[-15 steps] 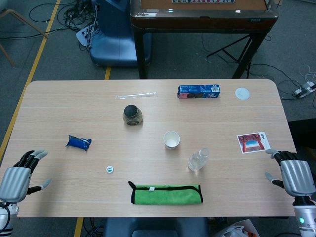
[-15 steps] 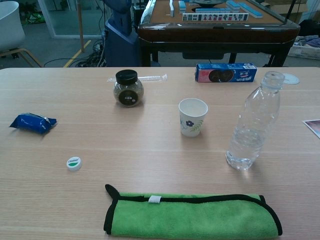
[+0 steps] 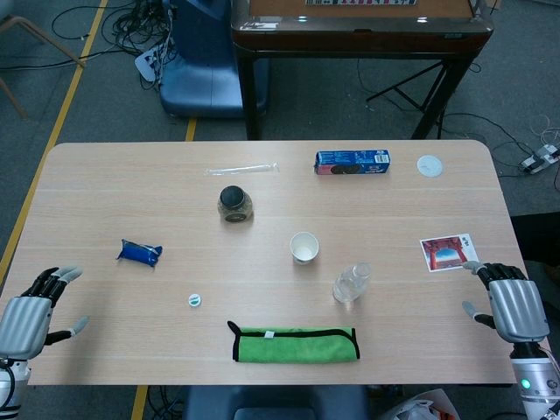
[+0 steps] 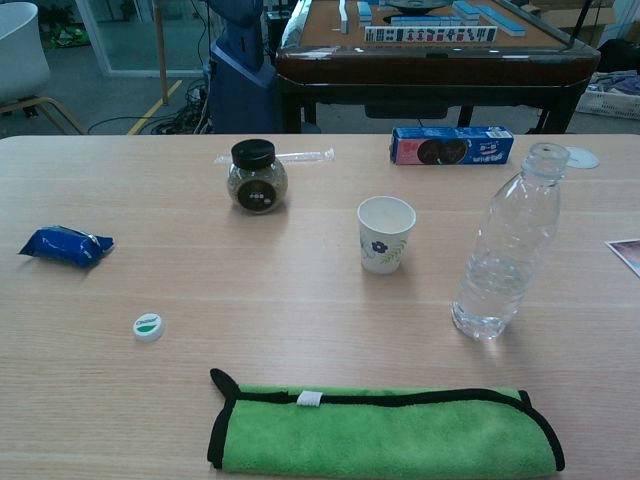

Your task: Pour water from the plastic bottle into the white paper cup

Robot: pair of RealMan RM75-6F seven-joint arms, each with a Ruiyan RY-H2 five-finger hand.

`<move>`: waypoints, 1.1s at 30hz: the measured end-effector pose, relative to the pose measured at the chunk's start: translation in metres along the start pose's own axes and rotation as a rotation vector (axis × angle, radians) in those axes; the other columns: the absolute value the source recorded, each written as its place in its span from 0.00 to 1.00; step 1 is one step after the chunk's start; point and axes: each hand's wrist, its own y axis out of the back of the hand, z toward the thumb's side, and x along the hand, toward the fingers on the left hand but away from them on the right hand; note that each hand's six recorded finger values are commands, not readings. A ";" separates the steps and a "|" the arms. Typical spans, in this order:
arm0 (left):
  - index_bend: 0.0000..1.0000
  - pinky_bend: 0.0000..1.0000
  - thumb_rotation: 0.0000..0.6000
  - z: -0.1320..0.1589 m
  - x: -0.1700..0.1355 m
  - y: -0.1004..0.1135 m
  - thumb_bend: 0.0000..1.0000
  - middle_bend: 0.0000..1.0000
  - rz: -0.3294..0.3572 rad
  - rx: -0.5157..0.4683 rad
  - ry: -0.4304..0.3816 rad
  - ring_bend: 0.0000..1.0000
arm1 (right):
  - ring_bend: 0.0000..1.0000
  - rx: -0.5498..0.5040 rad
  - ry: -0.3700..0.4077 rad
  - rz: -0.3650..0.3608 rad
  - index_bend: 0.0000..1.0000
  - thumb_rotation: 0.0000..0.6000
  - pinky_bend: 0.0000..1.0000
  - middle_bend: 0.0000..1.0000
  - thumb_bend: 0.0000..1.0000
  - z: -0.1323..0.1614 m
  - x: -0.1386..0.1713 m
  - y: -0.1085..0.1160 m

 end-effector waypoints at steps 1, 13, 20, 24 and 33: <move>0.22 0.48 1.00 0.001 0.000 0.001 0.13 0.21 0.002 -0.001 -0.003 0.16 | 0.30 -0.008 0.005 0.000 0.33 1.00 0.37 0.34 0.09 0.001 -0.001 -0.001; 0.22 0.48 1.00 0.001 -0.001 0.002 0.13 0.21 -0.002 -0.017 -0.001 0.16 | 0.26 -0.166 0.118 0.036 0.33 1.00 0.37 0.27 0.00 0.028 -0.032 -0.031; 0.22 0.48 1.00 0.001 0.000 0.002 0.13 0.21 -0.003 -0.028 0.000 0.16 | 0.25 -0.297 0.210 0.084 0.33 1.00 0.37 0.26 0.00 0.053 -0.045 -0.050; 0.22 0.48 1.00 0.002 -0.001 0.003 0.13 0.21 0.000 -0.030 -0.004 0.16 | 0.19 -0.314 0.241 0.104 0.27 1.00 0.36 0.20 0.00 0.065 -0.053 -0.059; 0.22 0.48 1.00 0.001 -0.002 0.005 0.13 0.21 -0.001 -0.037 -0.002 0.16 | 0.12 -0.435 0.276 0.147 0.20 1.00 0.31 0.12 0.00 0.086 -0.064 -0.074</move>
